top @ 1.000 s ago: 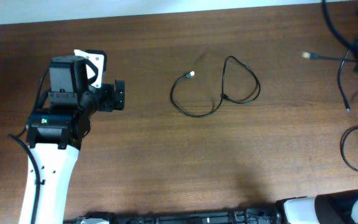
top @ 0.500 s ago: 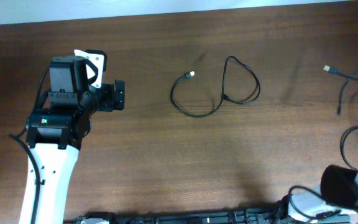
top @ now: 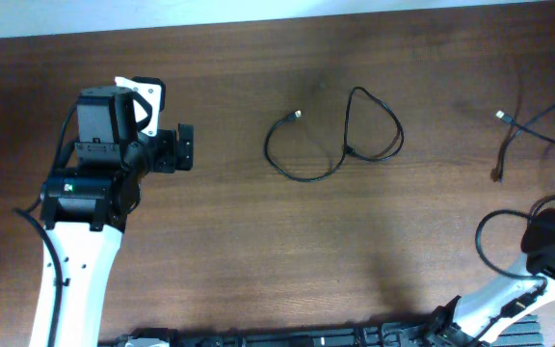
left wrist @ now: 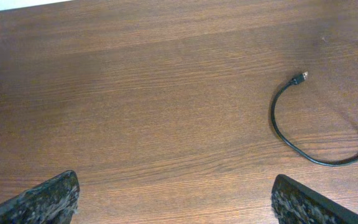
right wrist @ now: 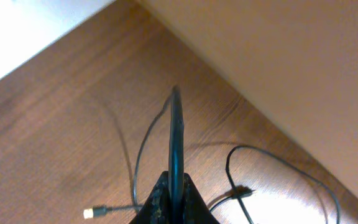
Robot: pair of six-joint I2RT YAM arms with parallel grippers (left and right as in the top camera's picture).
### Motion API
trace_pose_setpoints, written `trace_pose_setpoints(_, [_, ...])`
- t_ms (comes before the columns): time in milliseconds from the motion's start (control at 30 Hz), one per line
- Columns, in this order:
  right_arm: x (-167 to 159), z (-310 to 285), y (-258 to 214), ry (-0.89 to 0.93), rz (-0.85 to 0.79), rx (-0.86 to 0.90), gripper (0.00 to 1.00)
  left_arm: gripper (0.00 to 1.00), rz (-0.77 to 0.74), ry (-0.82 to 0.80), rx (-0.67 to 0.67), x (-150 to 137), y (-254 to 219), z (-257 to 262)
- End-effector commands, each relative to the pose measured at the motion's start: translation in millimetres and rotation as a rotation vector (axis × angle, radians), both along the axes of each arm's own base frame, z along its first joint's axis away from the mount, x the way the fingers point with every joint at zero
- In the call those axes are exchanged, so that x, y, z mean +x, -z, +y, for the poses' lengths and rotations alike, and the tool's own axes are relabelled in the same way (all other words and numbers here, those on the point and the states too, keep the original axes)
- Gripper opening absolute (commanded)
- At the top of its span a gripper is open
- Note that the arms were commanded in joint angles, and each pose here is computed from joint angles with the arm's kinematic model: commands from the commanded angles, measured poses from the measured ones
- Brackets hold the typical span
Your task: Untangle cables
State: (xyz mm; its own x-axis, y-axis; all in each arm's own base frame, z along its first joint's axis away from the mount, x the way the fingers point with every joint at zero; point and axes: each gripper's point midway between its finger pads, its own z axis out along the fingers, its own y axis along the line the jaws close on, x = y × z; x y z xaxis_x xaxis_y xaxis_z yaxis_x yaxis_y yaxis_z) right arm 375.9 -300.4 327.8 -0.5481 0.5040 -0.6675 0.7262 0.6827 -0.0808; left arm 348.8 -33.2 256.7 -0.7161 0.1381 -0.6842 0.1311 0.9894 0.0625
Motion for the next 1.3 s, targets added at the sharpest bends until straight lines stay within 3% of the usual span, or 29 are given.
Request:
trace_pose_setpoints(0, [2.1, -15.7, 21.0, 0.022, 0.010, 0.050, 0.06, 0.99, -0.015, -0.012, -0.006, -0.7, -5.9, 1.7])
trace_pose_setpoints(67, [0.2, -23.6, 30.5, 0.046, 0.019, 0.068, 0.21, 0.99, -0.015, -0.012, -0.006, -0.7, -5.9, 1.7])
trace_pose_setpoints(133, [-3.0, -28.4, 43.4, 0.073, 0.034, 0.104, 0.81, 0.99, -0.015, -0.012, -0.007, -0.7, -5.9, 1.6])
trace_pose_setpoints(167, [-3.9, -27.9, 47.2, 0.073, 0.046, 0.113, 0.94, 0.99, -0.016, -0.012, -0.007, -0.6, -5.9, 1.6])
trace_pose_setpoints(367, [-5.4, -9.0, 58.6, 0.025, 0.068, 0.204, 0.96, 0.99, -0.015, -0.012, -0.006, -0.7, -5.9, 1.7])
trace_pose_setpoints(667, [21.6, 74.3, 63.5, -0.435, 0.030, 0.429, 0.96, 0.99, -0.015, -0.012, -0.006, -0.7, -5.9, 1.7])
trace_pose_setpoints(767, [28.2, 103.3, 64.3, -0.505, 0.039, 0.479, 0.97, 0.99, -0.015, -0.012, -0.007, -0.7, -5.9, 1.6])
trace_pose_setpoints(1267, [66.2, 263.3, 64.4, -0.865, 0.128, 0.521, 0.99, 0.99, -0.015, -0.012, -0.007, -0.7, -5.9, 1.6])
